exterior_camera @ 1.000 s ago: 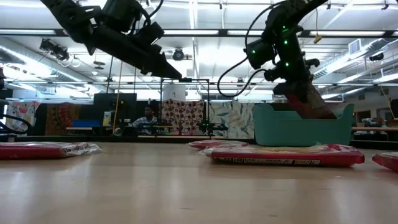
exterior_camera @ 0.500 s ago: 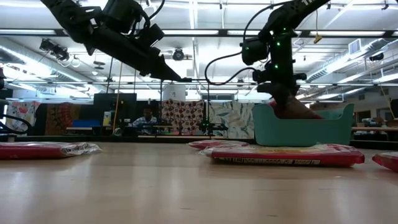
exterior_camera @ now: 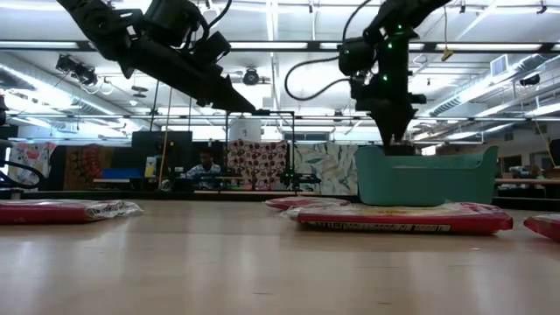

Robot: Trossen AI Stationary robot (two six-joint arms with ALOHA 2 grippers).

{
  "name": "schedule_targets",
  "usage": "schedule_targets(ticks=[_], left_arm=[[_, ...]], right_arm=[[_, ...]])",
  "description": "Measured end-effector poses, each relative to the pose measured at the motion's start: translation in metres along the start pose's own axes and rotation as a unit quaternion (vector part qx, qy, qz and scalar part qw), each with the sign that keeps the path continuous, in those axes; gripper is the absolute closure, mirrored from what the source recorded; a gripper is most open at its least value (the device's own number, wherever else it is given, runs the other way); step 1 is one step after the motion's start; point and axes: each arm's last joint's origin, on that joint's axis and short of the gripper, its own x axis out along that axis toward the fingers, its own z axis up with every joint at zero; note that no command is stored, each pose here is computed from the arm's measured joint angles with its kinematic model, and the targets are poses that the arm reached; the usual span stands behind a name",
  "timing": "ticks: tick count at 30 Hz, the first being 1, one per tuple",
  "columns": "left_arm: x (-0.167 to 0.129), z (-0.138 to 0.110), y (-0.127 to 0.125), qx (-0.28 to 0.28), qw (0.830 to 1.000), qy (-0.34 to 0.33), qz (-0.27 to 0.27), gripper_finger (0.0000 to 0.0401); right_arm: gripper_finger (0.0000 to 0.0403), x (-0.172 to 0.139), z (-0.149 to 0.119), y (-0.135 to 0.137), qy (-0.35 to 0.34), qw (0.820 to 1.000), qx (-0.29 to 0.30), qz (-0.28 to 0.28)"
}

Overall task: Sort popcorn bags into baskets
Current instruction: Put the popcorn bag into the blue bin

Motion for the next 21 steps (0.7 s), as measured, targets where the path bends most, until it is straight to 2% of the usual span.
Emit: schedule_targets(ticks=[5, 10, 13, 21], left_arm=[[0.000, 0.000, 0.000, 0.000, 1.000, 0.001, 0.000, 0.0276], [0.000, -0.002, 0.000, 0.006, 1.000, 0.008, -0.002, 0.0276], [0.000, -0.002, 0.000, 0.009, 1.000, 0.008, -0.002, 0.0276], [0.000, -0.001, -0.004, 0.011, 1.000, 0.009, -0.008, 0.0276]], right_arm=[[0.0198, -0.011, 0.004, -0.003, -0.005, 1.000, -0.014, -0.004], [0.0199, -0.008, -0.006, -0.006, 0.036, 0.998, -0.030, -0.035], [0.0199, 0.002, -0.012, -0.011, 0.052, 0.996, -0.029, -0.066], [0.0199, 0.041, -0.019, -0.033, 0.079, 0.993, 0.014, -0.083]])
